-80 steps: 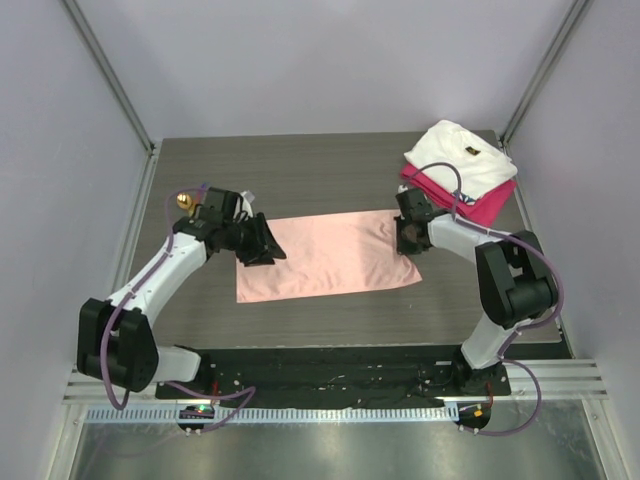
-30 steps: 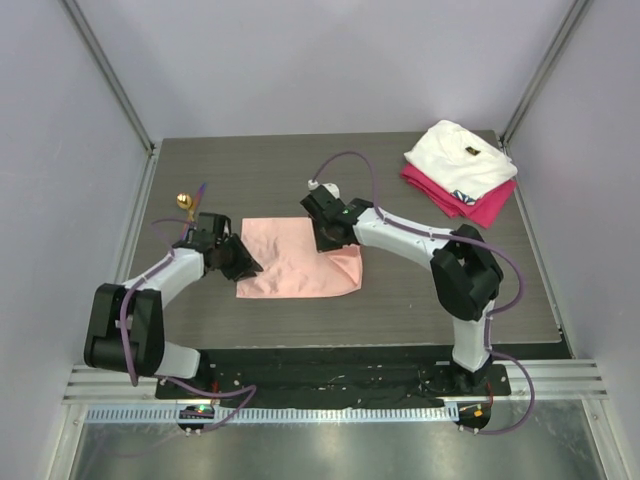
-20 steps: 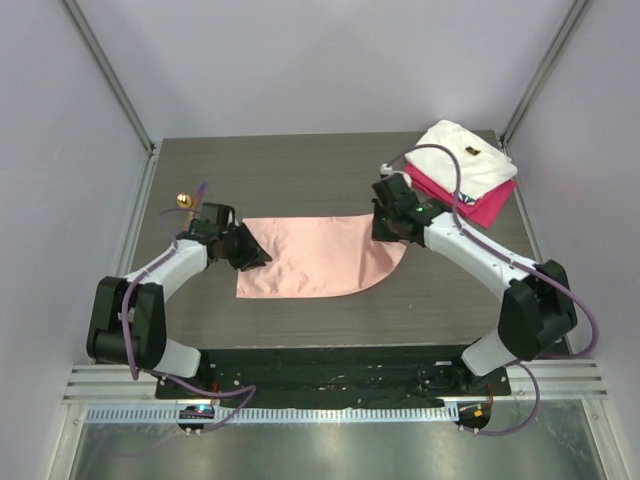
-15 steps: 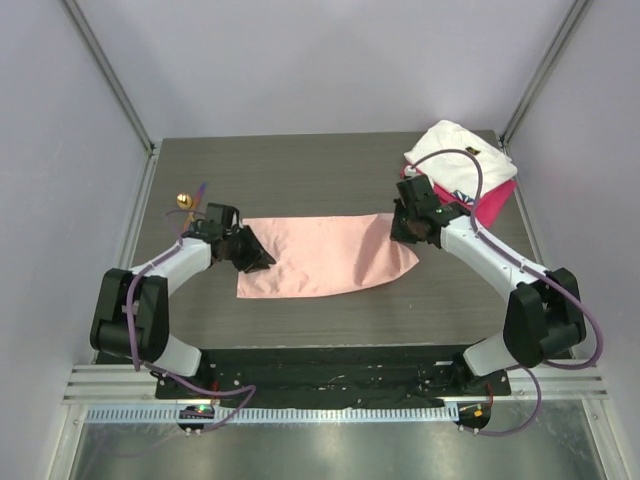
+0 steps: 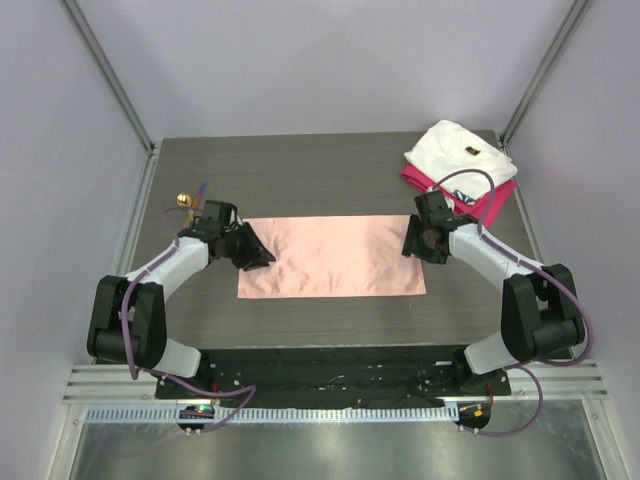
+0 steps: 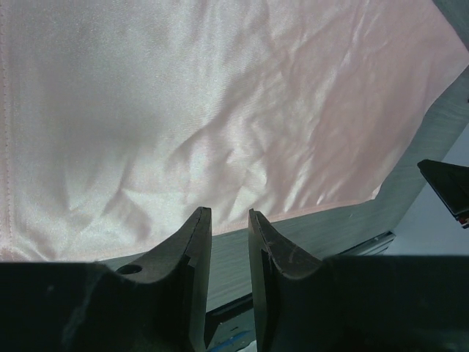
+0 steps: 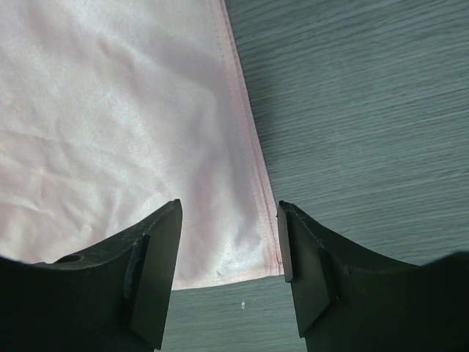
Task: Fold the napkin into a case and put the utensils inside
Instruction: Move the rectangle-folded napkin to the center of the board, then pick up the rectangle-folded napkin from the center of the board.
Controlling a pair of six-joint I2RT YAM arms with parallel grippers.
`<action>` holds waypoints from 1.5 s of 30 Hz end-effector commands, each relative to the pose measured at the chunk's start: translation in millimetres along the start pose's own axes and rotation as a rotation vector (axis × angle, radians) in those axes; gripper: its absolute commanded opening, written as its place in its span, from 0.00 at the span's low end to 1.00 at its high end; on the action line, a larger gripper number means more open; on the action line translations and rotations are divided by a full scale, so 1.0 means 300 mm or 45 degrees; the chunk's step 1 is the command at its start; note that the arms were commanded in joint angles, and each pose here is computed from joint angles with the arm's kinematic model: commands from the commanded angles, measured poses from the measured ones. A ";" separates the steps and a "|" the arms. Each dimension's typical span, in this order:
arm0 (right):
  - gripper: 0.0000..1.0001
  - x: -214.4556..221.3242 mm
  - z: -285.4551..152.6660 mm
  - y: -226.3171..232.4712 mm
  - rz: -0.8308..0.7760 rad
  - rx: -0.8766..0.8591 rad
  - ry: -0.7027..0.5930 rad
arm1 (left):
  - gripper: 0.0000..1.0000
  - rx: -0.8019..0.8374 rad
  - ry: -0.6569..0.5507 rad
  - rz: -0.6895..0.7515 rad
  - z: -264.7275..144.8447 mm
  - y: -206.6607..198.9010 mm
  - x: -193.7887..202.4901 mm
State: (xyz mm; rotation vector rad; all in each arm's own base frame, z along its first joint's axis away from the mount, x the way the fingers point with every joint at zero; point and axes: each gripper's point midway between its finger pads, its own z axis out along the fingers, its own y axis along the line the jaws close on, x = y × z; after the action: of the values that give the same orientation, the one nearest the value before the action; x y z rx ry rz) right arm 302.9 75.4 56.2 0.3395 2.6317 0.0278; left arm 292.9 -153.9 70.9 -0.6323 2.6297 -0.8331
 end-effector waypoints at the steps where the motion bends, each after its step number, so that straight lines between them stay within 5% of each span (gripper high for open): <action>1: 0.62 -0.120 -0.016 0.008 0.023 -0.006 -0.124 | 0.31 0.076 -0.033 0.062 -0.048 -0.077 -0.029; 5: 0.55 -0.157 0.026 0.018 0.017 -0.007 -0.118 | 0.31 0.074 -0.004 0.054 -0.033 -0.071 -0.015; 9: 0.37 -0.162 0.077 0.011 -0.008 -0.009 -0.089 | 0.31 0.075 0.008 0.051 -0.027 -0.067 -0.003; 31: 0.42 -0.030 0.194 -0.046 -0.086 0.019 0.014 | 0.31 0.058 0.000 0.059 -0.035 -0.052 0.006; 45: 0.48 -0.100 0.095 -0.041 -0.106 0.000 -0.079 | 0.31 0.055 -0.002 0.059 -0.035 -0.050 0.005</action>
State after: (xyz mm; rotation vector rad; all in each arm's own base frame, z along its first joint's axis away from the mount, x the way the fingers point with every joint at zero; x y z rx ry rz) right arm 335.9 59.5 20.9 0.2358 2.6364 -0.0017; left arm 293.7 -159.2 78.8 -0.6052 2.6269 -0.8547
